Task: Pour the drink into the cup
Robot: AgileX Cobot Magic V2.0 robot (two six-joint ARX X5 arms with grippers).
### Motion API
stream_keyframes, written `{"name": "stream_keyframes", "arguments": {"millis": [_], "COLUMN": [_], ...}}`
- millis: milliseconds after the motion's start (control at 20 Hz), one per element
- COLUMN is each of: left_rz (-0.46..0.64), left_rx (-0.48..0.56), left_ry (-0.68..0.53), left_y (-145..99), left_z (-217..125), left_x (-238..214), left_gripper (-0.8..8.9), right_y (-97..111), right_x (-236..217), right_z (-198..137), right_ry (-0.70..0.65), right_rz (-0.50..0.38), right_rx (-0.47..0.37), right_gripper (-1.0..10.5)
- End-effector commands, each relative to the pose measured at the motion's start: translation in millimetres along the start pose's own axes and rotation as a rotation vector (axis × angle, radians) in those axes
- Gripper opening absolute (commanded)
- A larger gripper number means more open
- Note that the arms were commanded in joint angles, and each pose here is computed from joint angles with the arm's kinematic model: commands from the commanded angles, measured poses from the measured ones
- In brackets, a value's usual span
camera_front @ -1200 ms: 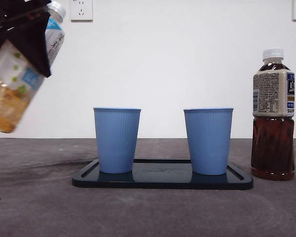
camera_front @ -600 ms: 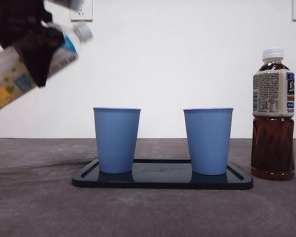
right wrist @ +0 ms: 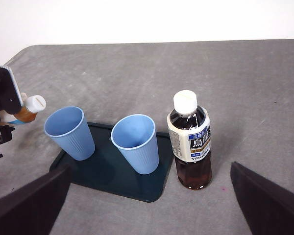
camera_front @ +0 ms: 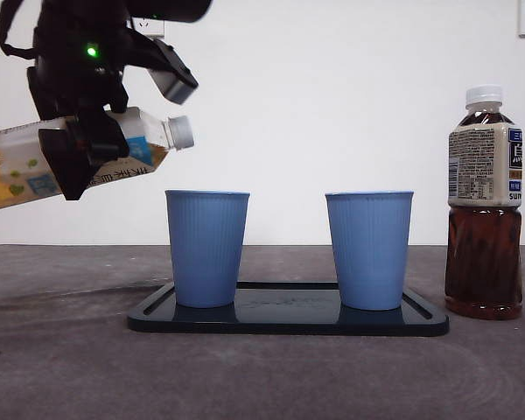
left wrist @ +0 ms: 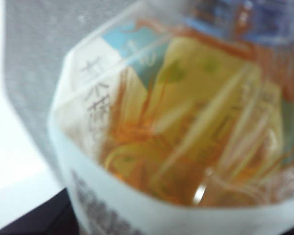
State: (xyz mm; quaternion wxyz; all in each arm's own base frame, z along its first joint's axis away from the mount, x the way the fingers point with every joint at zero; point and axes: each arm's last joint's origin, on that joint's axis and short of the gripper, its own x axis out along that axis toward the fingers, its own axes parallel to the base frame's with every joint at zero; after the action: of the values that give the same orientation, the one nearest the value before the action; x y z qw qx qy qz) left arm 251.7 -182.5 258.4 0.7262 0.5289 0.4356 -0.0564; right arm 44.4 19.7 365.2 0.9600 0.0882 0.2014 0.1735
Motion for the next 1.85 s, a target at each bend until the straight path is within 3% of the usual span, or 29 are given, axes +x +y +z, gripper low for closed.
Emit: {"name": "stream_keyframes", "arguments": {"millis": [50,250,950,1850], "left_rz": [0.1,0.16,0.217,0.217], "left_rx": [0.052,0.104,0.146,0.154], "left_ry": [0.005,0.035,0.028,0.027], "left_y": [2.5,-2.0,-4.2,-5.0], "left_z": [10.2,13.1,17.0,17.3], "left_x": [-6.0,-5.1,-9.8,-10.6], "left_gripper": [2.36,2.36,2.36,2.4], "right_y": [1.4,1.4,1.5,1.5], "right_x": [-3.3,-3.2,-3.2,-3.2], "right_z": [4.6,4.6,4.6,4.6], "right_ry": [-0.024,-0.023,-0.023,-0.023], "right_rz": [0.01,0.01,0.013,0.013], "right_rx": [-0.007,-0.011,-0.017,-0.016], "right_gripper": [5.2,5.2,5.2,5.2]}}
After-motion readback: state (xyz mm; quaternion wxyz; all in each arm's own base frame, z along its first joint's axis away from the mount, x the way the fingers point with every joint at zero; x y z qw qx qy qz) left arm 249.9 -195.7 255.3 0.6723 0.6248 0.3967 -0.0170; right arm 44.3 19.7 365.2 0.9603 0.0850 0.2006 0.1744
